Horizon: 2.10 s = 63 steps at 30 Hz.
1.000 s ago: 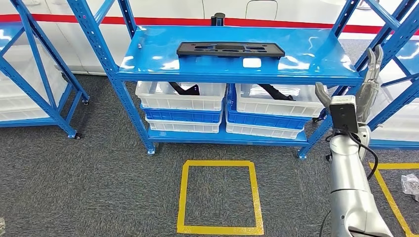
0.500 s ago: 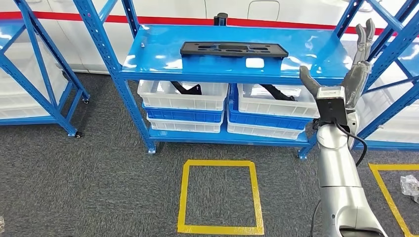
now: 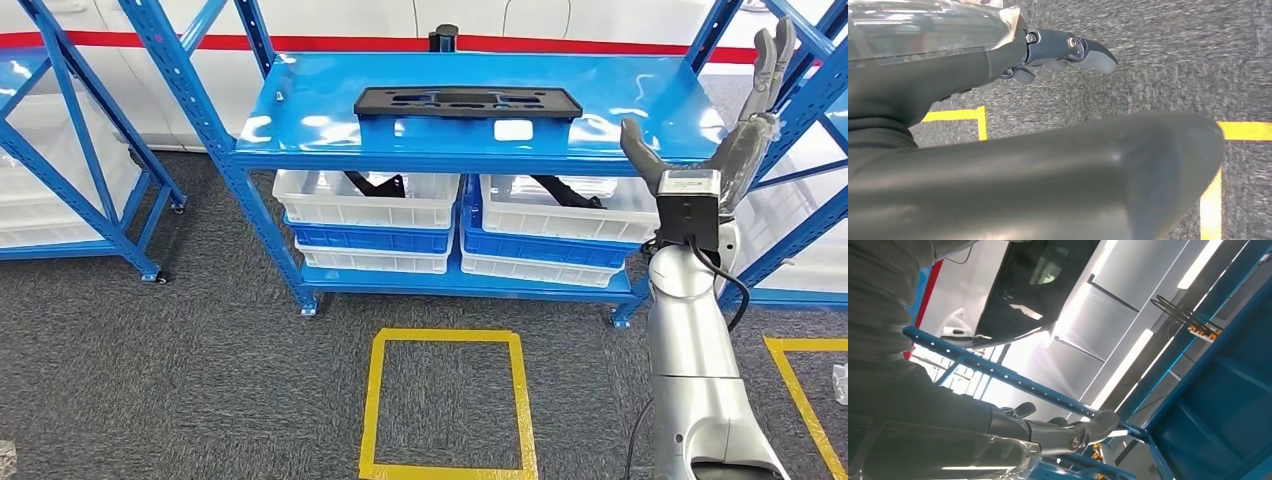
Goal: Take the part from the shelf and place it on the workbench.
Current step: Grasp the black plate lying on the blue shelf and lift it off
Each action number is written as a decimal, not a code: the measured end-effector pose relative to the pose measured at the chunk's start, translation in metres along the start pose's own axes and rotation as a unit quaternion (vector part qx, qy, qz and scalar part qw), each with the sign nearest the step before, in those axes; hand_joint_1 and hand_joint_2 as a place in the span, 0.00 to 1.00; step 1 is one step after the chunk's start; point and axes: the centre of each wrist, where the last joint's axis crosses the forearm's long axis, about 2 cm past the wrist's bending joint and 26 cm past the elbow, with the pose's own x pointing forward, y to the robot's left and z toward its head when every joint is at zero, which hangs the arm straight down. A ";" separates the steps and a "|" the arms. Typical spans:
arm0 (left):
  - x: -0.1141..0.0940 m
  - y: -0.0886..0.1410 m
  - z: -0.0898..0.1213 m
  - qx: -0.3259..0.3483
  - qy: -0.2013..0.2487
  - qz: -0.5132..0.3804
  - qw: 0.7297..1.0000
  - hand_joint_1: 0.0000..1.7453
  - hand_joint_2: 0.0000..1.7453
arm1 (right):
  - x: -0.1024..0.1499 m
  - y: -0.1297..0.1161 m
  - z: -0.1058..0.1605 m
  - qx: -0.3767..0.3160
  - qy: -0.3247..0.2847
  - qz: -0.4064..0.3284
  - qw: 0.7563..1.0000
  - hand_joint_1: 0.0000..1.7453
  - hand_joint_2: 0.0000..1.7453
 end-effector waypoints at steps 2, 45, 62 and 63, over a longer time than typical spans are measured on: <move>-0.002 0.000 0.001 -0.002 0.002 -0.002 1.000 0.00 0.00 | 0.001 0.001 0.002 0.000 0.000 0.000 1.000 0.00 1.00; -0.006 0.002 0.001 -0.016 0.004 -0.021 1.000 0.00 0.00 | 0.003 -0.015 0.021 0.001 -0.001 0.017 1.000 0.00 1.00; -0.004 -0.001 0.001 -0.030 -0.012 -0.014 0.999 0.00 0.00 | 0.002 -0.016 0.027 0.021 -0.001 0.025 0.999 0.00 1.00; -0.004 -0.001 0.001 -0.030 -0.014 -0.014 0.999 0.00 0.00 | 0.002 -0.016 0.026 0.023 -0.003 0.027 0.999 0.00 1.00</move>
